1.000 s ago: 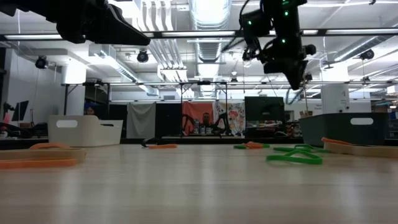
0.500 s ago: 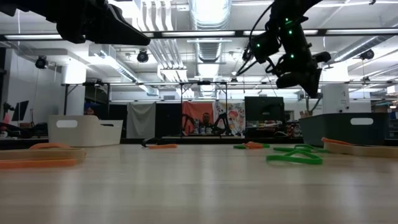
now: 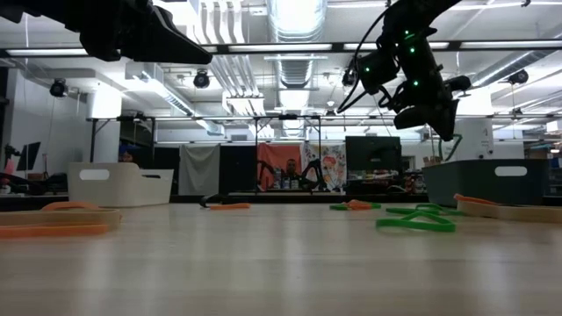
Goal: Sort rubber bands into baskets
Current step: Put the green rubber band into the blue bin, then put the orange rubber band into the yellow bin
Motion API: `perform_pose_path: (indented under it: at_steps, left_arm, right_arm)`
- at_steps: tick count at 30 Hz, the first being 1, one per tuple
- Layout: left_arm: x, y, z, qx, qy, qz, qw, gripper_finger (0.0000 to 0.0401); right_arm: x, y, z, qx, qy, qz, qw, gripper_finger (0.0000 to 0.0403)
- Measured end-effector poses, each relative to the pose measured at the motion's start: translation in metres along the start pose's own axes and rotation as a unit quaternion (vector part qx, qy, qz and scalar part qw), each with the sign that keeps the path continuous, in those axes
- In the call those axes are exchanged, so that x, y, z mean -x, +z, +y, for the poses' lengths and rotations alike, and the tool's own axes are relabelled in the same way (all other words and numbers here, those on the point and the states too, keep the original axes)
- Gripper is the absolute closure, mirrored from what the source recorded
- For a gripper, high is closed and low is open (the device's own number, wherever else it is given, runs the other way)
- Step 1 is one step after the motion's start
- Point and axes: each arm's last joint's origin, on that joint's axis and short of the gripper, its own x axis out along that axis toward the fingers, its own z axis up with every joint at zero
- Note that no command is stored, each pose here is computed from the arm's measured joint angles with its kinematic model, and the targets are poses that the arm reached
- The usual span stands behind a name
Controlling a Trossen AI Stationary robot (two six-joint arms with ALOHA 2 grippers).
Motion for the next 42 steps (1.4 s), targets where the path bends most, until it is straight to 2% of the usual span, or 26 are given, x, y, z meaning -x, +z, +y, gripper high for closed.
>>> perform_pose_path:
  at_steps: [8,20,26,35,42]
  left_arm:
    - [0.0,0.0,0.0,0.002,0.0,0.0,1.0,0.0323]
    - [0.0,0.0,0.0,0.003,0.0,0.0,1.0,0.0323]
    - [0.0,0.0,0.0,0.003,0.0,0.0,1.0,0.0323]
    - [0.0,0.0,0.0,0.01,0.0,0.0,1.0,0.0323]
    - [0.0,0.0,0.0,0.024,0.0,0.001,1.0,0.0323]
  right_arm:
    - [0.0,0.001,0.0,-0.007,-0.006,-0.008,1.0,0.0371]
    - [0.0,0.002,0.0,-0.023,-0.015,-0.018,0.999,0.0281]
    - [0.0,0.003,0.001,-0.027,-0.01,-0.025,0.999,0.0253]
    - [0.016,-0.003,0.027,0.0,0.024,-0.093,0.995,0.0242]
    - [0.046,-0.025,0.058,0.037,0.084,-0.187,0.978,0.0253]
